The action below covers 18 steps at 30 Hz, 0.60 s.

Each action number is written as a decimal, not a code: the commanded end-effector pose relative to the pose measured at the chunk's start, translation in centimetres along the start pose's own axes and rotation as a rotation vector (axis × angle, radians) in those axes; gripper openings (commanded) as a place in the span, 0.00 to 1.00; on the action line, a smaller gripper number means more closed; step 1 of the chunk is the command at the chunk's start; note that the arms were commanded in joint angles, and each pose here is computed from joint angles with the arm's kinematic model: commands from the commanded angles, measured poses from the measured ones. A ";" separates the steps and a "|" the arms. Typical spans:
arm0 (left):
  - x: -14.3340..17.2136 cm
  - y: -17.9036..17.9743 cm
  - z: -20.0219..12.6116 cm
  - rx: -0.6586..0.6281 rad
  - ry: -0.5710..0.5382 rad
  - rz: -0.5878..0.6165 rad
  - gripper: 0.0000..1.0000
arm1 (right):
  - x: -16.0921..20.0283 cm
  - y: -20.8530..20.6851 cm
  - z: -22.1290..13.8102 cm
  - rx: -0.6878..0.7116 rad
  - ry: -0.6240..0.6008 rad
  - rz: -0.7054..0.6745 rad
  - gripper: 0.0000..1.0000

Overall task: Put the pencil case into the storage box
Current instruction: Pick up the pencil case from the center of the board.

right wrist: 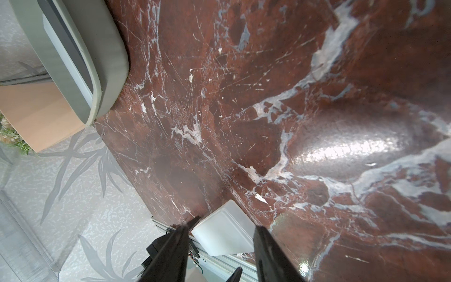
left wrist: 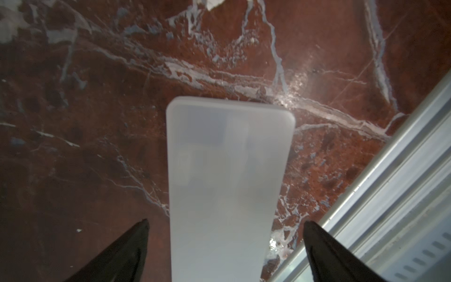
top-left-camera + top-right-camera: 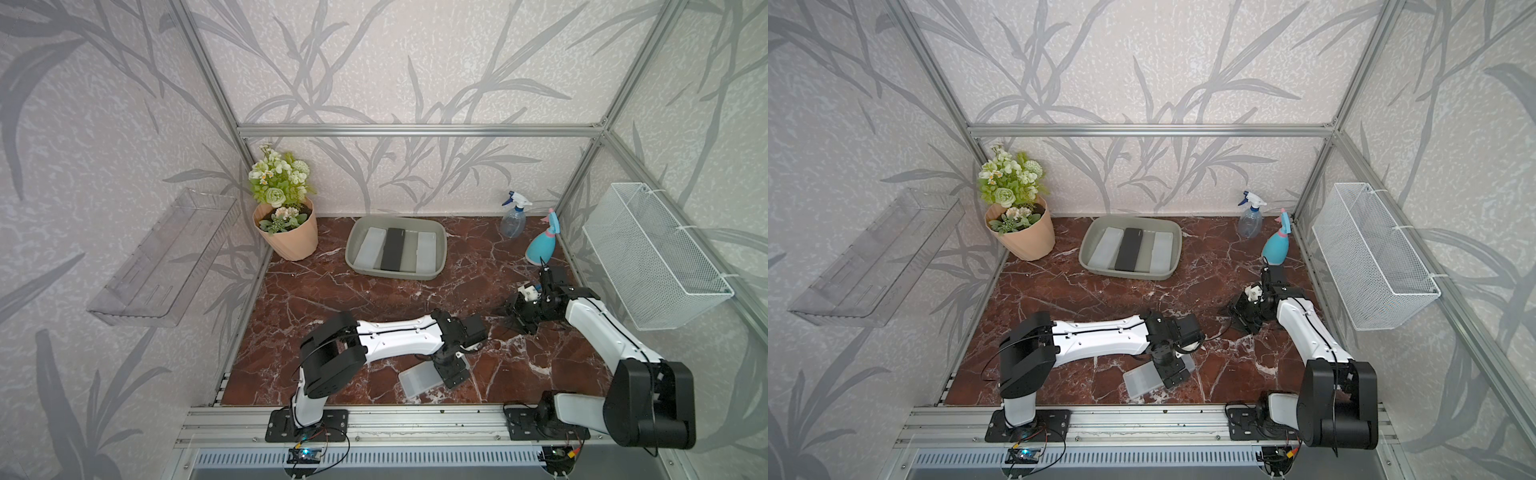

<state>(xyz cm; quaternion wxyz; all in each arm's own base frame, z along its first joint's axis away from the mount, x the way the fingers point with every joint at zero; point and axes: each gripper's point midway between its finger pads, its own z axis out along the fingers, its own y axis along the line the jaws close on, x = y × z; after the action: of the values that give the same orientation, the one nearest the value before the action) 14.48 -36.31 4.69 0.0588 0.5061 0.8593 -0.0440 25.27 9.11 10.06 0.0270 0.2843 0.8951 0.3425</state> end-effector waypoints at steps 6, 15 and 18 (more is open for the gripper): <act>0.4 1.1 1.8 -0.072 0.036 0.067 1.00 | -0.4 0.3 -0.6 -0.014 -0.001 -0.002 0.48; 0.1 1.9 2.8 -0.058 0.032 0.040 0.81 | -0.9 -0.1 0.0 -0.008 0.000 0.021 0.48; -0.2 2.7 3.1 -0.064 0.024 0.000 0.67 | -1.0 -0.2 0.2 -0.005 0.003 0.032 0.48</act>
<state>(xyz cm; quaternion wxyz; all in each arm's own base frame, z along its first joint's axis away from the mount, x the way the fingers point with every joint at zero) 15.99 -35.97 2.37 0.0615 0.5202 0.8516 -0.0170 25.56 8.66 9.51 0.0189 0.2946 0.8919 0.3426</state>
